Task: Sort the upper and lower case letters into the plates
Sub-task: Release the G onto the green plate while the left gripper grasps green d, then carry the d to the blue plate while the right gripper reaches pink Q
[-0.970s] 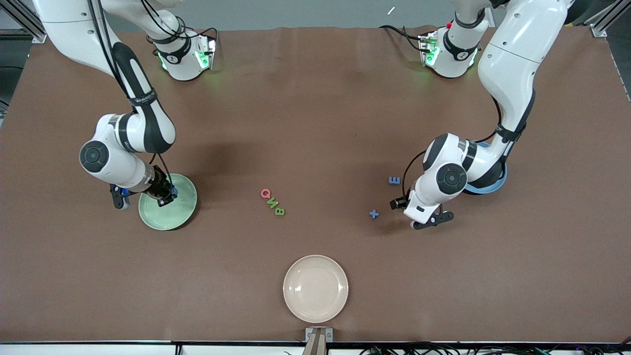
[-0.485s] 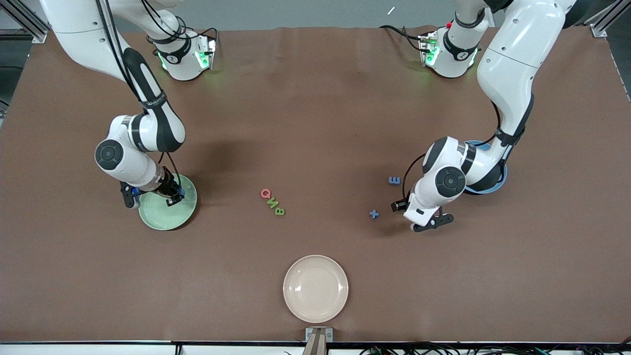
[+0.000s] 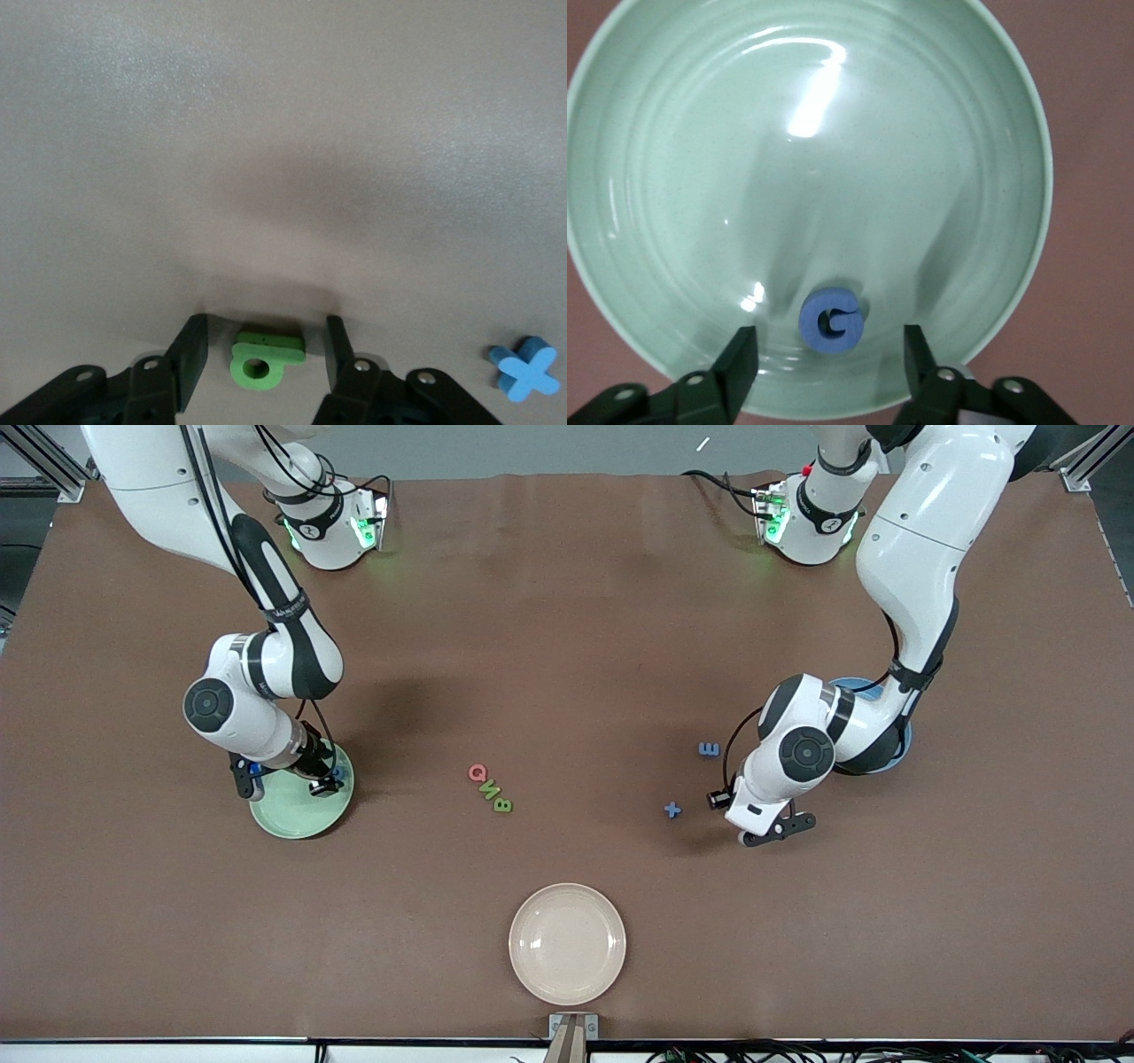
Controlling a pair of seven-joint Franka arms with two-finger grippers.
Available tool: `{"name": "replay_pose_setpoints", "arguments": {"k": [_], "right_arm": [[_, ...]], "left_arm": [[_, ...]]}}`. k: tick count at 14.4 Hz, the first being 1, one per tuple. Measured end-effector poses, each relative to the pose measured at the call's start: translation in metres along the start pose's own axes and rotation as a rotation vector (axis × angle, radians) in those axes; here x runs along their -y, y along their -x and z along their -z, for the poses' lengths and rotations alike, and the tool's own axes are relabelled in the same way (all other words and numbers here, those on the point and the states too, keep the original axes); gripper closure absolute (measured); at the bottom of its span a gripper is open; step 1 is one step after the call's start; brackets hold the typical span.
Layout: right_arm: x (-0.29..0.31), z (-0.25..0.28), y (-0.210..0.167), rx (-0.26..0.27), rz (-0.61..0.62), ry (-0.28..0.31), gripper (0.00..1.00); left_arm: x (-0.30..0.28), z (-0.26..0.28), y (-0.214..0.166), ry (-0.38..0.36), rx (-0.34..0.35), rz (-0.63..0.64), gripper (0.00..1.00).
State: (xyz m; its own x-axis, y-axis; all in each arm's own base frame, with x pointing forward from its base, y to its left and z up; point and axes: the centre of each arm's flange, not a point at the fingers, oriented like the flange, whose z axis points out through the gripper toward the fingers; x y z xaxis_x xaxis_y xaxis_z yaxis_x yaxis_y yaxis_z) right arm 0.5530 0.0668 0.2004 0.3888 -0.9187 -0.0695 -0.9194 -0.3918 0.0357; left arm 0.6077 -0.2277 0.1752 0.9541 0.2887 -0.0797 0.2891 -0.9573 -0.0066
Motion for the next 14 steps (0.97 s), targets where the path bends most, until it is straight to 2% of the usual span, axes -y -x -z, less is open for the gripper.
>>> {"name": "replay_pose_setpoints", "arguments": {"k": [1, 2, 4, 6, 8, 12, 14], "right_arm": [[0.004, 0.012, 0.001, 0.015, 0.001, 0.018, 0.12], [0.010, 0.030, 0.001, 0.034, -0.003, 0.039, 0.01], [0.026, 0.072, 0.005, 0.058, -0.042, 0.052, 0.00], [0.040, 0.096, 0.016, 0.057, -0.095, 0.026, 0.00], [0.052, 0.099, 0.040, 0.045, -0.152, -0.009, 0.00], [0.072, 0.071, 0.095, 0.024, -0.300, -0.063, 0.00], [0.078, 0.054, 0.118, 0.020, -0.354, -0.068, 0.00]], "left_arm": [[-0.001, 0.001, 0.000, 0.001, -0.002, -0.001, 0.49], [-0.001, 0.001, 0.000, 0.002, -0.002, -0.001, 0.50], [-0.002, 0.002, -0.001, 0.004, -0.005, 0.001, 0.64], [-0.002, 0.002, -0.001, 0.004, -0.005, 0.022, 0.64], [-0.001, 0.003, -0.002, 0.004, -0.006, 0.036, 0.64], [0.014, 0.024, -0.013, -0.032, 0.006, 0.046, 0.64], [0.029, 0.050, -0.017, -0.062, 0.017, 0.026, 0.64]]}}
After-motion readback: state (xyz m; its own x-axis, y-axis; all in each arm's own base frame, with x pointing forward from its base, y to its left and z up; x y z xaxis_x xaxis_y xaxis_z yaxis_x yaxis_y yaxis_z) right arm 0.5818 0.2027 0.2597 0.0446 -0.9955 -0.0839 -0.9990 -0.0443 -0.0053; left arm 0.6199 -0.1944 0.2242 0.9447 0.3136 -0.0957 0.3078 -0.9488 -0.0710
